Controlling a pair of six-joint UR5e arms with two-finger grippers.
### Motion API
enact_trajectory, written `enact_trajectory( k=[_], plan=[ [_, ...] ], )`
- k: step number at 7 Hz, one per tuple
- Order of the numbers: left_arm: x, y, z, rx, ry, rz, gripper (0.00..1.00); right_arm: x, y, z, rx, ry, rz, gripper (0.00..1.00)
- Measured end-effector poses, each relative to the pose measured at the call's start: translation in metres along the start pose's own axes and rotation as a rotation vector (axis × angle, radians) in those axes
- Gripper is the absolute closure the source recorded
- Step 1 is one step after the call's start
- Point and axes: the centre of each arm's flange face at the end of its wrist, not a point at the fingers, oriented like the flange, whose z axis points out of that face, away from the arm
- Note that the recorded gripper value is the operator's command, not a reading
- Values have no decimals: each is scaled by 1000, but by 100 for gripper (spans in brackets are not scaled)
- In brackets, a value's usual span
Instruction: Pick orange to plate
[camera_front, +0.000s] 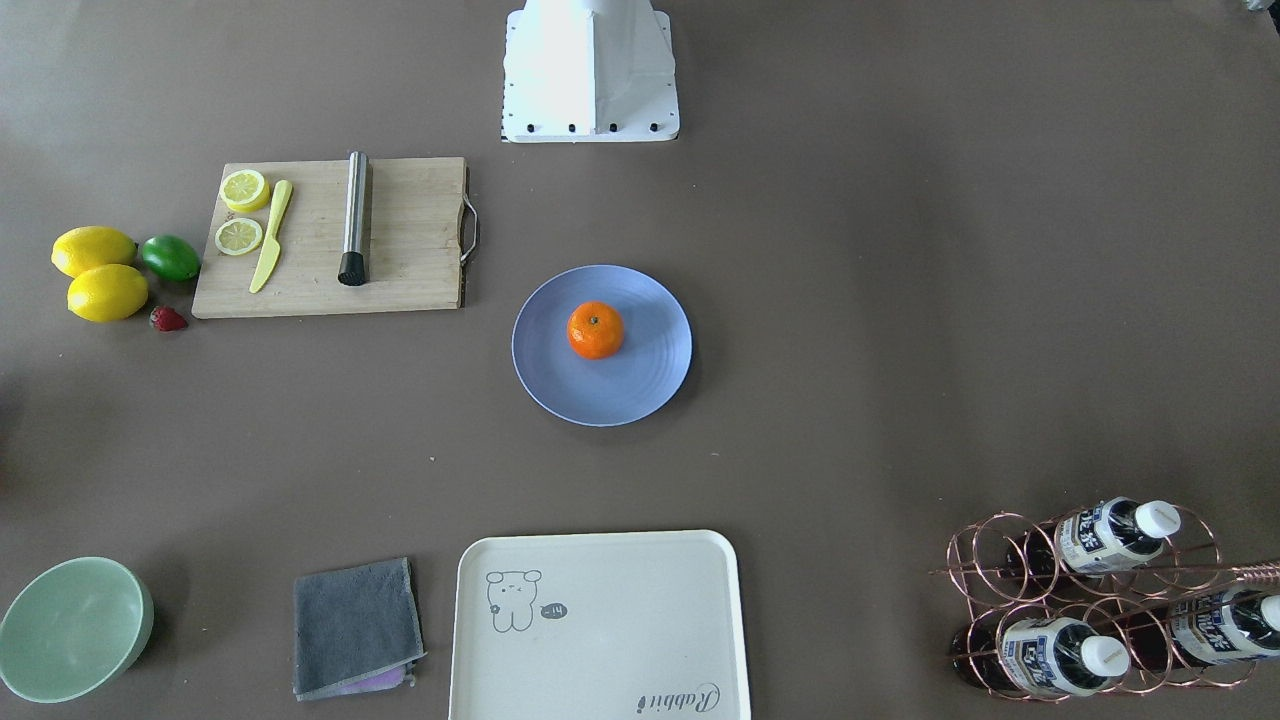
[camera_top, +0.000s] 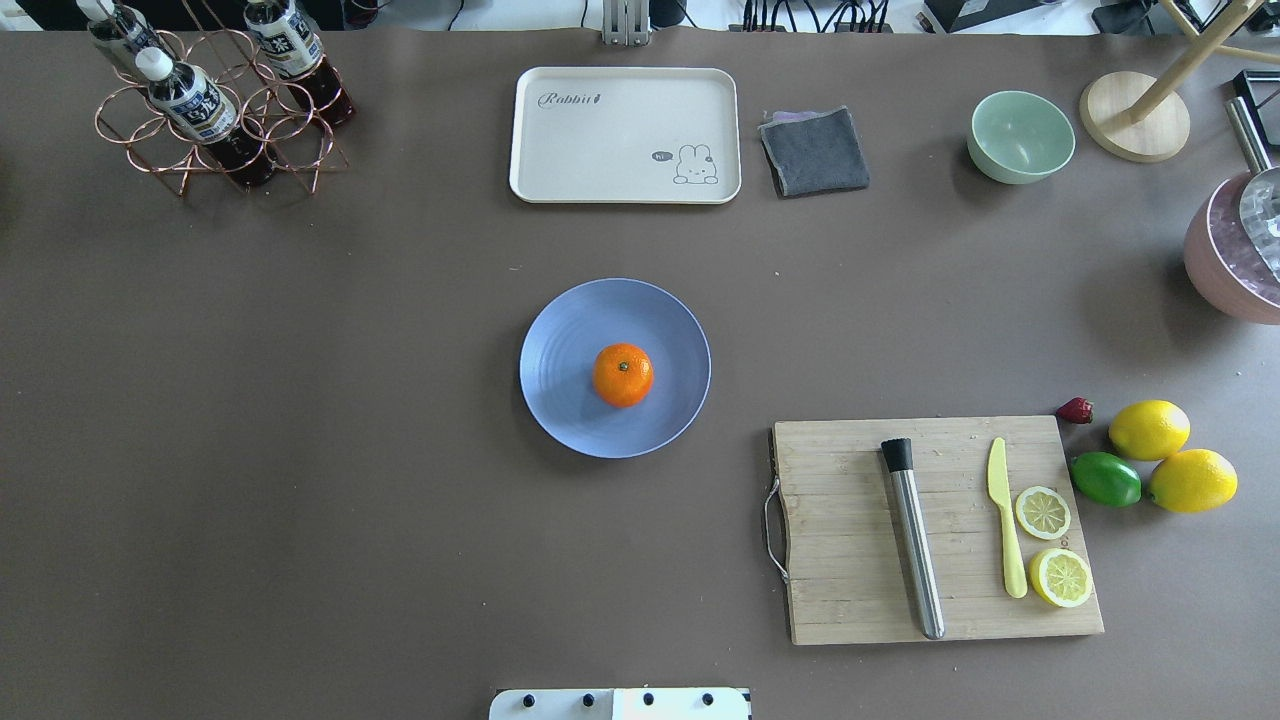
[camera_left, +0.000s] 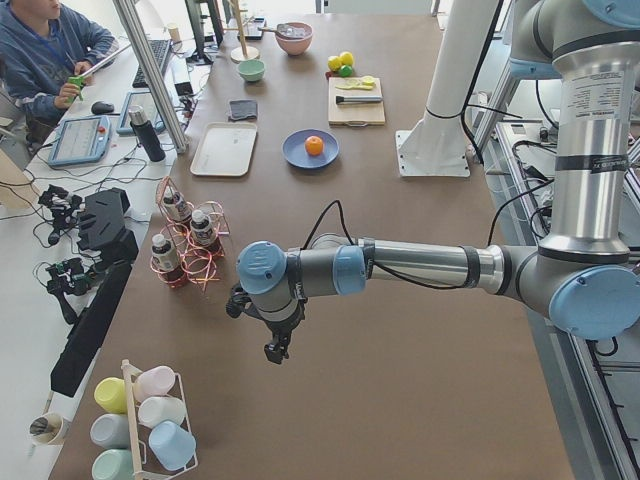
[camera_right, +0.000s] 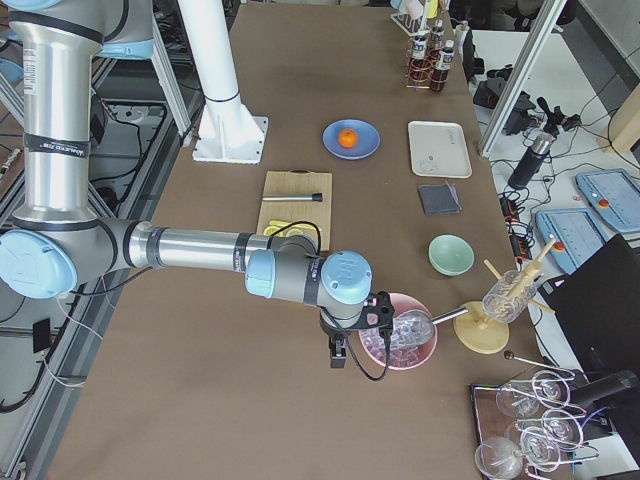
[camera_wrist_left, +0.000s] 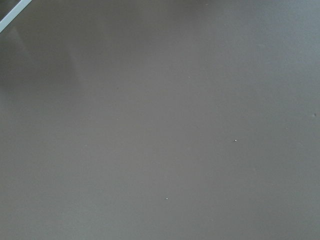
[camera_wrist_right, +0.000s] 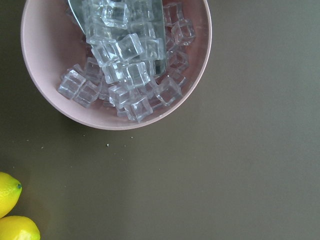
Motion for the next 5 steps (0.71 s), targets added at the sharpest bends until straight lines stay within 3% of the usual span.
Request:
enact_trajectory(
  k=[5],
  plan=[
    [2,-2,-2,5,-2,8,2,1,2,2,-4,-1,-3,0]
  ],
)
